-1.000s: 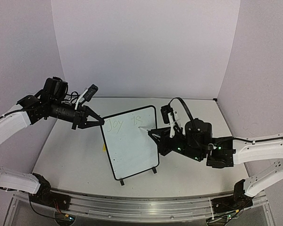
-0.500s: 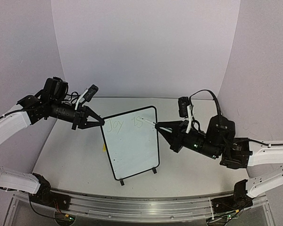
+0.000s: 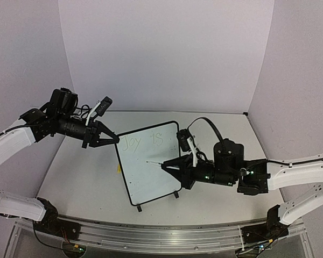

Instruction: Write a sentence on the whiteboard

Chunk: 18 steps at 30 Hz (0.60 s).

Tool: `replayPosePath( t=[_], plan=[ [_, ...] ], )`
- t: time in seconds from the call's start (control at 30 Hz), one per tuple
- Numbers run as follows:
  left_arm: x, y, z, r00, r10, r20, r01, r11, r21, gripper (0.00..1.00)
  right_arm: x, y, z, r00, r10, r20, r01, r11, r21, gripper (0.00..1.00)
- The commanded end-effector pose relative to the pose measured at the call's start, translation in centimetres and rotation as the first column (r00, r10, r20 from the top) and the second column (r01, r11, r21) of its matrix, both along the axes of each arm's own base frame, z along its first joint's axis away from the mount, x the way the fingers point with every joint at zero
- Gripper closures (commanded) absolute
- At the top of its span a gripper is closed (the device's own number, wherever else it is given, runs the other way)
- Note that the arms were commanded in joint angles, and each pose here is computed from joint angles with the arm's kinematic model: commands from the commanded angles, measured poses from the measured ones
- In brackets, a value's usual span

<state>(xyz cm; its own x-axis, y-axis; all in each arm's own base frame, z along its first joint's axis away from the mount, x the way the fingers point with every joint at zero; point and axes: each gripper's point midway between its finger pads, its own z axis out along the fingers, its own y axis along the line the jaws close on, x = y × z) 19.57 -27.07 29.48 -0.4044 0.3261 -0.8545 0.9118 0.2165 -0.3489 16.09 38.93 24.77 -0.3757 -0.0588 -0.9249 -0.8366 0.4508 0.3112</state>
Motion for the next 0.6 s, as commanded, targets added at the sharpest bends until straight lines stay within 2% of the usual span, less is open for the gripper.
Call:
replayPosePath(
  t=[0.0,0.57],
  plan=[
    [-0.5,-0.2,0.2,1.0,-0.025,0.003,0.025,1.0,-0.014,1.0,-1.6,2.7,1.1,0.996,0.091,-0.011,-0.091,0.995,0.026,1.0],
    [-0.5,-0.2,0.0,1.0,-0.027,-0.003,0.027,1.0,-0.014,1.0,0.0,6.0,-1.1,0.998,0.038,-0.05,-0.032,0.991,0.126,1.0]
  ],
)
